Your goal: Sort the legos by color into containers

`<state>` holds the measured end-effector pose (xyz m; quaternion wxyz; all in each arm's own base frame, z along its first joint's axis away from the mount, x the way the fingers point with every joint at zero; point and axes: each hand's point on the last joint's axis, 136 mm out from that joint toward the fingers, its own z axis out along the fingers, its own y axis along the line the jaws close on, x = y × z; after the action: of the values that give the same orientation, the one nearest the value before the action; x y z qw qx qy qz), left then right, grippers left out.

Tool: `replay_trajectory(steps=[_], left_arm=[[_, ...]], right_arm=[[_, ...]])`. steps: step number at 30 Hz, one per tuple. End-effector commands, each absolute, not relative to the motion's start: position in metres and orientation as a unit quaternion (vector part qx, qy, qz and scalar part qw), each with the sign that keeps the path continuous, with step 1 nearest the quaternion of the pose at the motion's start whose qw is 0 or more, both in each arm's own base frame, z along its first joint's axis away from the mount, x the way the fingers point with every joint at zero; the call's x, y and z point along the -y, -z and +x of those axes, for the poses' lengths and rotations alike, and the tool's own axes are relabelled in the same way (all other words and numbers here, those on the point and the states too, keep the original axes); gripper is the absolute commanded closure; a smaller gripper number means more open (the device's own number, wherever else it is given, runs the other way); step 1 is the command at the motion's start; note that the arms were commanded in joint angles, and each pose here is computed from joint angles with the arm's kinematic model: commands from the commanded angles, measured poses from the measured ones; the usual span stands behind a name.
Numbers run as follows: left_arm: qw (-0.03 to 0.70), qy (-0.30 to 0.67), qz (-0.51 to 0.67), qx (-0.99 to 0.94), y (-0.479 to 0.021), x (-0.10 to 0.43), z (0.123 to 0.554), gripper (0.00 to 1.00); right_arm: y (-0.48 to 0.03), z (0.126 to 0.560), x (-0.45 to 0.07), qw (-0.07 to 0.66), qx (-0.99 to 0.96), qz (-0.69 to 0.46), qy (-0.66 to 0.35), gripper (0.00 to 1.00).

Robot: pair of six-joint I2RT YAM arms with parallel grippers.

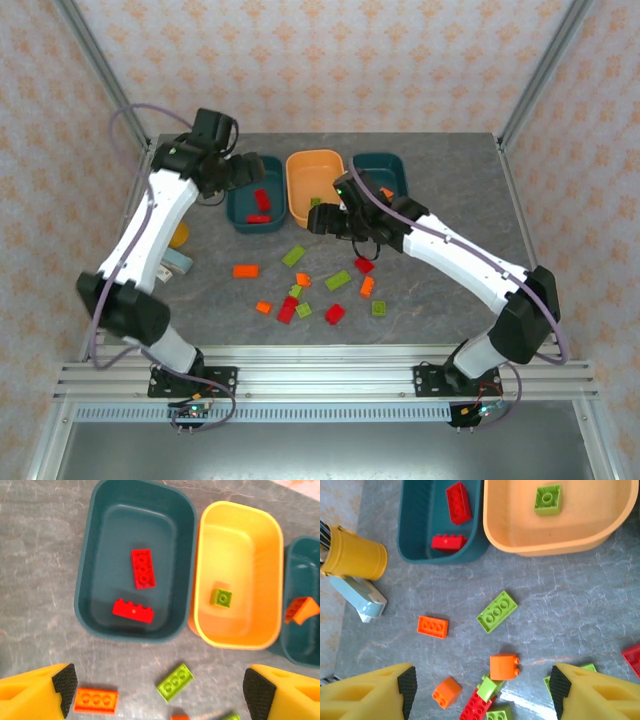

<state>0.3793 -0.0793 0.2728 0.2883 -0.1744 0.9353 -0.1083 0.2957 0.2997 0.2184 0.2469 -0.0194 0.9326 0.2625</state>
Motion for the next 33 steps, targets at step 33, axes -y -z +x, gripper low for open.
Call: replay_trajectory(steps=[33], left_arm=[[0.234, 0.242, -0.050, -0.940, -0.182, 0.201, 0.208, 0.11]], right_arm=[[-0.024, 0.241, -0.200, 0.066, -0.987, 0.128, -0.076, 0.53]])
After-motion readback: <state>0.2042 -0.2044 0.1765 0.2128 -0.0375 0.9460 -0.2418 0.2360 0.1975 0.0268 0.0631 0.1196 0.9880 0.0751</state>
